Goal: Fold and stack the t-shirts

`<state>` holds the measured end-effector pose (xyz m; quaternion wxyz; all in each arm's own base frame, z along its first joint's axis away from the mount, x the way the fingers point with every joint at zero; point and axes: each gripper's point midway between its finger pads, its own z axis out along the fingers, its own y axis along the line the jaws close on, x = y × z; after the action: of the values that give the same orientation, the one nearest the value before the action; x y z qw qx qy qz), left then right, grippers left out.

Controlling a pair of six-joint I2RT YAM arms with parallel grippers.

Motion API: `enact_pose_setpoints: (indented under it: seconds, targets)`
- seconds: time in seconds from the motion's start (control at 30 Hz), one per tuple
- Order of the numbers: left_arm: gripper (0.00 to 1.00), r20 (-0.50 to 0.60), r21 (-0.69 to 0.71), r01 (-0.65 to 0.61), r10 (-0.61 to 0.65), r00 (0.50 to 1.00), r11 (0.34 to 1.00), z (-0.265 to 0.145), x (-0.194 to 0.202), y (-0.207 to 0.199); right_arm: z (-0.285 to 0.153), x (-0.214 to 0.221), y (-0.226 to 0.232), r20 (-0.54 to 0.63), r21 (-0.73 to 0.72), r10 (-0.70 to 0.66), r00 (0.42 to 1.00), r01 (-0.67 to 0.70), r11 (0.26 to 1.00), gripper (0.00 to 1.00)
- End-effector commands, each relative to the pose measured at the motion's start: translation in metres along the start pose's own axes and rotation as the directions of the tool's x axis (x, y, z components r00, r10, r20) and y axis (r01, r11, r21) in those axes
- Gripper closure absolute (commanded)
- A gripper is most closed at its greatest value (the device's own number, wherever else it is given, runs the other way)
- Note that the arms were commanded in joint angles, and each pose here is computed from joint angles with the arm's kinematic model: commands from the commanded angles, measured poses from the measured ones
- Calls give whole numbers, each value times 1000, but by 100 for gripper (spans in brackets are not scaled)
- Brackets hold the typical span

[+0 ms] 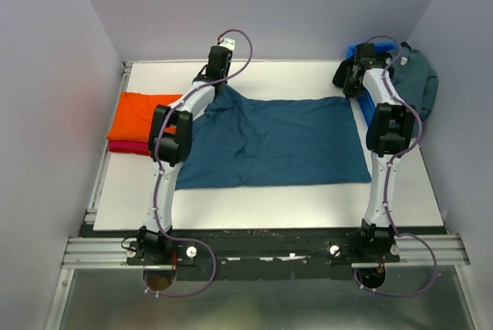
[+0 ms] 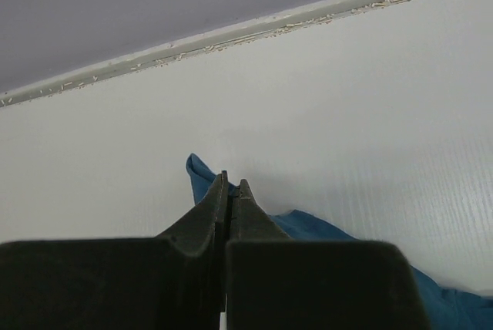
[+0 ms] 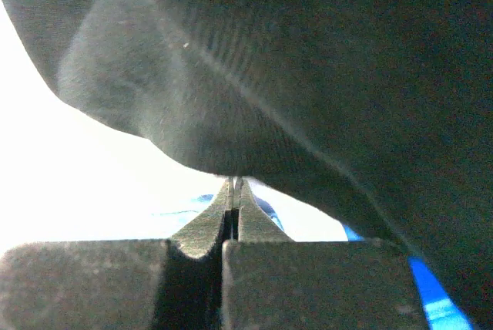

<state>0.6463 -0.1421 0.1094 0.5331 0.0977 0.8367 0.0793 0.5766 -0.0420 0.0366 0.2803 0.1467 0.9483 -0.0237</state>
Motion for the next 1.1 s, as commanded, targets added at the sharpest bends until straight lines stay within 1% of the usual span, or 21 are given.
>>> enact_pose_setpoints:
  seconds: [0.0,0.13,0.37,0.47,0.87,0.9,1.07]
  targets:
    - [100,50,3,15,-15,999,1000,-15,-28,-4,-47,-39,-3,121,-6,13,993,-13,1000,99]
    - [100,60,-15,-14,15,998,1000,-24,-31,-10,-63,-41,-2,129,-21,25,991,-23,1000,99]
    - [100,51,-77,-75,80,996,994,-42,-37,-5,-71,-23,-3,97,-24,46,994,-44,999,99]
    - [100,64,-97,-100,106,992,990,-54,-43,-3,-74,-17,-4,89,-25,53,995,-51,998,99]
    - [100,30,-196,-210,220,975,958,-91,-45,1,-98,0,-20,72,16,90,993,-91,996,99]
    - [100,43,-211,-208,222,974,955,-94,-48,1,-99,3,-21,68,19,93,993,-95,995,99]
    - [100,34,-243,-232,248,968,942,-111,-45,4,-107,16,-28,62,30,110,992,-112,993,99]
